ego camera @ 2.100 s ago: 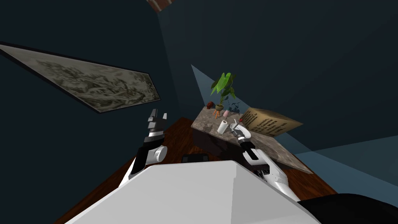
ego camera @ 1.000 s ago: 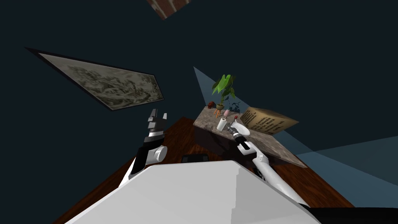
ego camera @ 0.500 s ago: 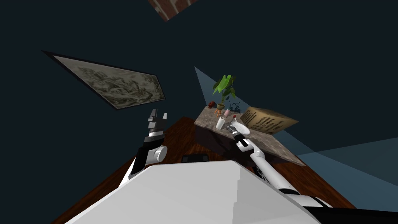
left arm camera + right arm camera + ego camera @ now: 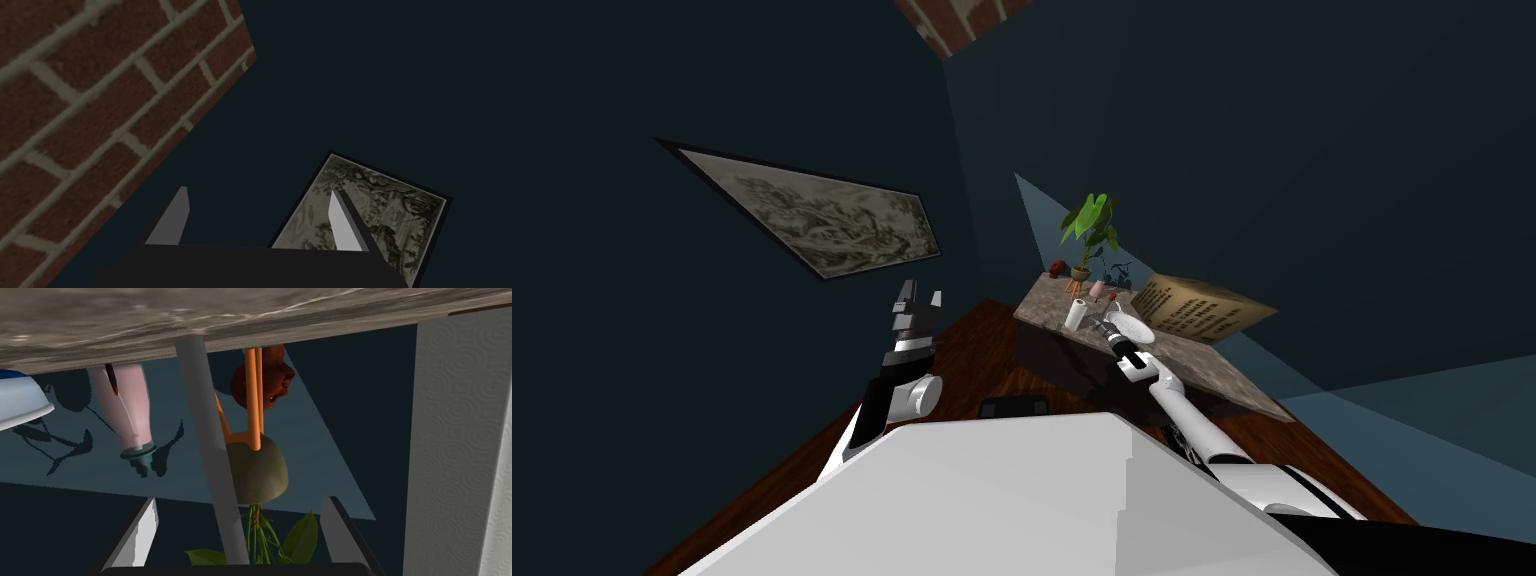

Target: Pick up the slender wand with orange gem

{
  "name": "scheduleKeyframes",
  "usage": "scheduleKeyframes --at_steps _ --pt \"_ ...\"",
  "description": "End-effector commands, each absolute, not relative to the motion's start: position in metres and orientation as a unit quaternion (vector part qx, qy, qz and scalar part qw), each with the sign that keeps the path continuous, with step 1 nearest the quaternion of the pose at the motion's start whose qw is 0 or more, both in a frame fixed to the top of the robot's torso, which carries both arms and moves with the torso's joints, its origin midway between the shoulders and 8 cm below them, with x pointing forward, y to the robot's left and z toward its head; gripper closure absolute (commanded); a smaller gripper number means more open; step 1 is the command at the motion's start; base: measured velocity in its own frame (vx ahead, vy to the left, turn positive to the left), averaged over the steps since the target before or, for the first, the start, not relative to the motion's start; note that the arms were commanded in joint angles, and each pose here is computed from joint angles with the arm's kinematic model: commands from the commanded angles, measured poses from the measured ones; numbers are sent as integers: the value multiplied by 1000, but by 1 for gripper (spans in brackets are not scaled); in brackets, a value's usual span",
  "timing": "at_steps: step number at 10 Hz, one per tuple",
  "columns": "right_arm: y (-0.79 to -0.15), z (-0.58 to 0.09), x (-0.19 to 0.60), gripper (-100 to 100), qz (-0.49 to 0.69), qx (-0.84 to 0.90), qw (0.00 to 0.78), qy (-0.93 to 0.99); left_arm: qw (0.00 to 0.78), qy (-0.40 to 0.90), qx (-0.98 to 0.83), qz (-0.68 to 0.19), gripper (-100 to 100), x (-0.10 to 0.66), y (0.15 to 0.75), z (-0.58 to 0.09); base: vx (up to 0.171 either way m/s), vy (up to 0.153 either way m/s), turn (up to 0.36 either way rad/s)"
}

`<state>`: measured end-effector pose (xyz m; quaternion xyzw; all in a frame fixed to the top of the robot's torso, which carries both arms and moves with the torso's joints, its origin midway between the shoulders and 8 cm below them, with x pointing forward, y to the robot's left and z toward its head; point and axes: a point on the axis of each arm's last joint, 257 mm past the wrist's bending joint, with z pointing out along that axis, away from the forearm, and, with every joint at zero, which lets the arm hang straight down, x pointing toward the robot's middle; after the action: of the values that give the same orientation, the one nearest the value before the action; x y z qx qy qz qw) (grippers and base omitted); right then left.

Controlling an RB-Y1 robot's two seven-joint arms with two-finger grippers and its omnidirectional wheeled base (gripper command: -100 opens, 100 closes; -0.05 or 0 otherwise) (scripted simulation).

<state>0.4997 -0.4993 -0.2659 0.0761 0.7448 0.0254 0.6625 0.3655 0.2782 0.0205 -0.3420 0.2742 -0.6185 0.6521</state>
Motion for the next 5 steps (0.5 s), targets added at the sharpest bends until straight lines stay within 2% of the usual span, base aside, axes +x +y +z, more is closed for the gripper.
scheduleKeyframes --at_steps 1,4,5 --pt "-503 -255 513 -100 30 76 670 738 652 274 -342 -619 0 366 278 21 -79 42 35" --pt "-527 -276 507 -100 11 95 653 751 652 274 -342 -618 0 366 278 20 -15 11 -5" --pt "-522 -257 523 -100 13 68 666 743 652 274 -342 -618 0 366 278 20 -75 54 55"
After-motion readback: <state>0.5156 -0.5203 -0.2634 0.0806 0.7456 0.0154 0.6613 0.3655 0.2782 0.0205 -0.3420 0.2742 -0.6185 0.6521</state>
